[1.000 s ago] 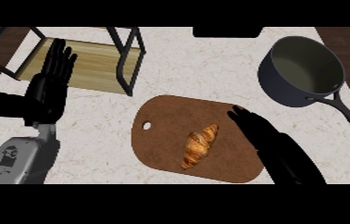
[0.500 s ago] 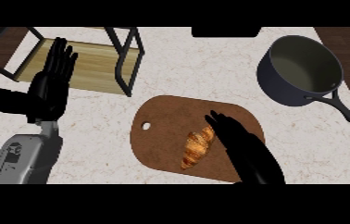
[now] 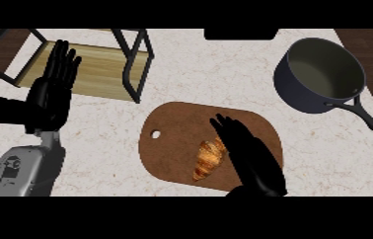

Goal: Pick the croissant from the cutting board and place it in the pot

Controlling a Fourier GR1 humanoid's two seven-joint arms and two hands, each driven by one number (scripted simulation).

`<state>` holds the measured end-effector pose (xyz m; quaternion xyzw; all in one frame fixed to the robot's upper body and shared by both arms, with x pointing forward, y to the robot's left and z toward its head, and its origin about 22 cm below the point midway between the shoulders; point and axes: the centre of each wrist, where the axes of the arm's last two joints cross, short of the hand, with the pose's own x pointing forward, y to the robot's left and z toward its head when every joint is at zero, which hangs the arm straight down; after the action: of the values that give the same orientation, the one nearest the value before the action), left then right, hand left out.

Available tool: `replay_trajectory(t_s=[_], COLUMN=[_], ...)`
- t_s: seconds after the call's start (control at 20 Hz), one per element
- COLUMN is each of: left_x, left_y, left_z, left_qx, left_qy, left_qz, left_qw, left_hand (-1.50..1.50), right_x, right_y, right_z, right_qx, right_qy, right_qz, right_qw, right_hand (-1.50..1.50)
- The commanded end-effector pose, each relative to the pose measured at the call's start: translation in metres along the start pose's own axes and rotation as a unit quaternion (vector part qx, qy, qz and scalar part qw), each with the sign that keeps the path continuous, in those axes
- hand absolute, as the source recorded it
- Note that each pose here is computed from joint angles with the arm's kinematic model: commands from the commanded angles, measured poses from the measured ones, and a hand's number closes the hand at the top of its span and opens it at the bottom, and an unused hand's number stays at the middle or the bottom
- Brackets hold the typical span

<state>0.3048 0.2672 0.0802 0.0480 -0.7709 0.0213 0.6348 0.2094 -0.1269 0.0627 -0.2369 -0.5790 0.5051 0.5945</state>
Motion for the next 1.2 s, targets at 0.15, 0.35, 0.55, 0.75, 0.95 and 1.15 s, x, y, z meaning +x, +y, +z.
replay_trajectory(t_s=[0.15, 0.35, 0.55, 0.75, 0.95, 1.15], left_x=[-0.003, -0.002, 0.005, -0.015, 0.006, -0.001], left_y=[-0.005, -0.016, 0.004, 0.018, 0.009, 0.009], left_z=[-0.009, 0.000, 0.007, -0.007, -0.002, -0.008], left_qx=[-0.006, -0.001, 0.003, 0.006, -0.007, 0.004], left_qy=[0.003, -0.002, -0.004, 0.006, 0.003, -0.002], left_qz=[-0.002, -0.006, 0.004, 0.001, 0.000, 0.002], left_qw=[1.0000, 1.0000, 1.0000, 1.0000, 1.0000, 1.0000], left_hand=[0.00, 0.00, 0.00, 0.00, 0.00, 0.00], right_x=[0.004, -0.028, -0.012, -0.007, -0.008, 0.000], right_y=[0.017, 0.033, 0.035, 0.063, 0.052, 0.078], right_z=[-0.025, -0.032, -0.057, -0.035, -0.068, -0.062], right_qx=[0.003, 0.005, 0.014, 0.013, 0.024, 0.017], right_qy=[0.039, 0.033, 0.012, 0.008, -0.025, -0.083], right_qz=[0.016, 0.005, 0.011, 0.009, 0.015, 0.050], right_qw=[0.999, 0.999, 1.000, 1.000, 0.999, 0.995], right_hand=[-1.50, -1.50, -1.50, -1.50, 1.50, 1.50])
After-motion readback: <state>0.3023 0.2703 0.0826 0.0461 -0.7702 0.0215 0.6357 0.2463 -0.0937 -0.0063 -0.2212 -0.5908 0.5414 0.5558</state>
